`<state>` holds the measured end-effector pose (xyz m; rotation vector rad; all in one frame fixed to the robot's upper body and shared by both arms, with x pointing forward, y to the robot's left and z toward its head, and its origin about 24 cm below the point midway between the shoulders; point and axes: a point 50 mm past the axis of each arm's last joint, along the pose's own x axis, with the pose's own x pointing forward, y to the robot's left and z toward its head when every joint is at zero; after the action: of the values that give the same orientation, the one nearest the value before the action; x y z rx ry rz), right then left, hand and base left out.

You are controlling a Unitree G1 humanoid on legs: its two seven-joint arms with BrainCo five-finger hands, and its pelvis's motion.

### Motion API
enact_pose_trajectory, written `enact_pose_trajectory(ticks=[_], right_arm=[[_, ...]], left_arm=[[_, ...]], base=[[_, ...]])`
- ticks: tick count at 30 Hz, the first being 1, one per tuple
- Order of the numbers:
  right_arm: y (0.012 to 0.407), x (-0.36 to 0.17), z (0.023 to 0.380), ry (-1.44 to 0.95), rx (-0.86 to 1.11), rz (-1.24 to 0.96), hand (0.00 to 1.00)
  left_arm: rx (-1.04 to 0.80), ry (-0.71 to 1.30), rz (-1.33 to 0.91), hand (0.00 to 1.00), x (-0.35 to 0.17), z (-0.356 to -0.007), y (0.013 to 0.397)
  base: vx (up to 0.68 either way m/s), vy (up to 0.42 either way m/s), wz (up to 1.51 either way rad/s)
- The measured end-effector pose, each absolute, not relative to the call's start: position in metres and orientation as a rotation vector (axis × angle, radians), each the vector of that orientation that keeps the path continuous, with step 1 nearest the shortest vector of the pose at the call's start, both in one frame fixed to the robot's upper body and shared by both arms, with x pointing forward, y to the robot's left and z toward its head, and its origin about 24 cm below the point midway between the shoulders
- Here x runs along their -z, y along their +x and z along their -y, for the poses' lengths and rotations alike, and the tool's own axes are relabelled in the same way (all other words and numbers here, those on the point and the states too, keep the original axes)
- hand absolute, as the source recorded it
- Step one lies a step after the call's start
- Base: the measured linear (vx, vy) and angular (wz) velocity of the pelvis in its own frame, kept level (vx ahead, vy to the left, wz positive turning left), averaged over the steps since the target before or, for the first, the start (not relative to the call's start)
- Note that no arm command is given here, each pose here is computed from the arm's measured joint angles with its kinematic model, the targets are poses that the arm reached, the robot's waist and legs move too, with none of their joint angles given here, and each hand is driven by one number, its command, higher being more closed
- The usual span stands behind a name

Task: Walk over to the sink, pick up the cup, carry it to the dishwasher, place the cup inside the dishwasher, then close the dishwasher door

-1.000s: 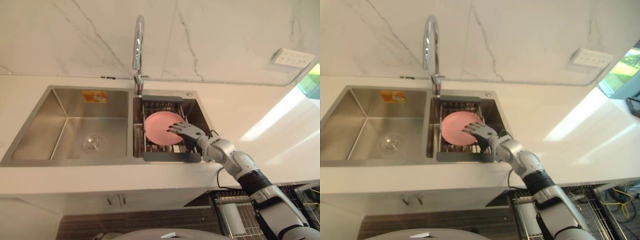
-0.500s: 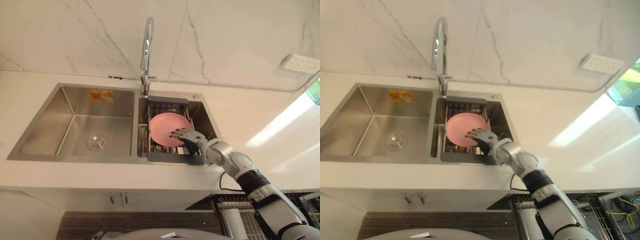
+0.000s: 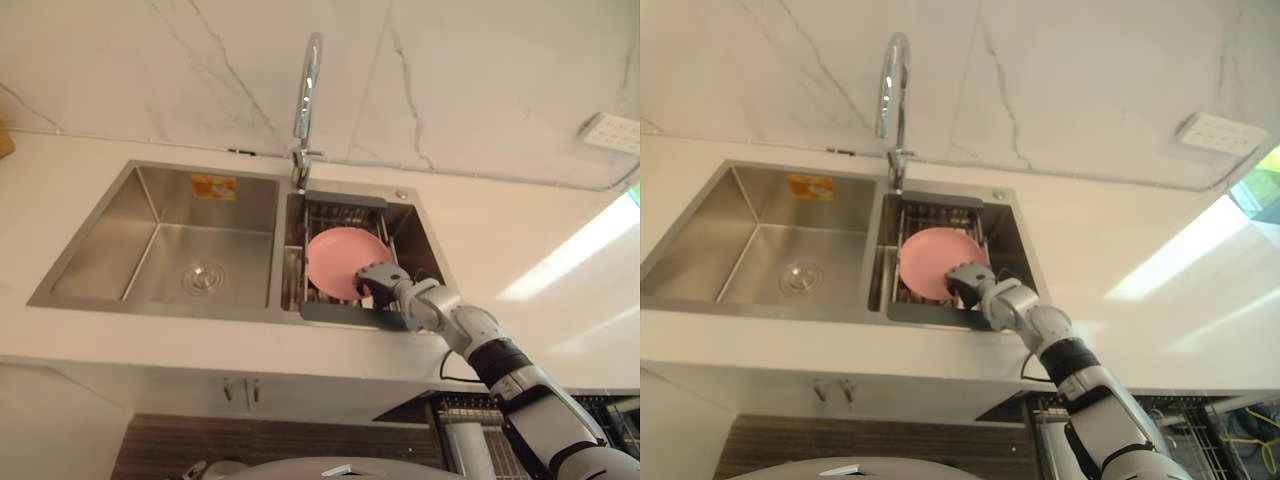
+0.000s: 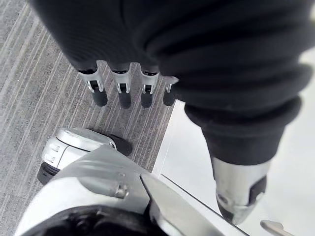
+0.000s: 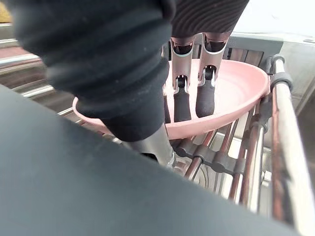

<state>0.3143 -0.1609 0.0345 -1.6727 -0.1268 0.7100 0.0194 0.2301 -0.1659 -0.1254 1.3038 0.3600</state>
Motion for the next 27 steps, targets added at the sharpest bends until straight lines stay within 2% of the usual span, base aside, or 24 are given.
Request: enact_pose_trajectory(ticks=[8,21,27], right_arm=[[0.316,-0.035,0.163,-1.757,-0.624,0.218,1.00],[0.328,-0.081,0.180,-1.668,-0.182,0.435,1.00],[0.329,-0.087,0.182,-1.604,-0.143,0.429,1.00]], left_arm=[[-0.359,-0.126,-1.305,0.00,0.166,-0.230,0.019],[-0.363,-0.122,-1.298,0.00,0.166,-0.227,0.016],[-0.368,-0.118,-1.299,0.00,0.166,-0.227,0.015]], base=[[0.00,0.000,0.00],[0.00,0.000,-0.01],[0.00,0.000,0.00]])
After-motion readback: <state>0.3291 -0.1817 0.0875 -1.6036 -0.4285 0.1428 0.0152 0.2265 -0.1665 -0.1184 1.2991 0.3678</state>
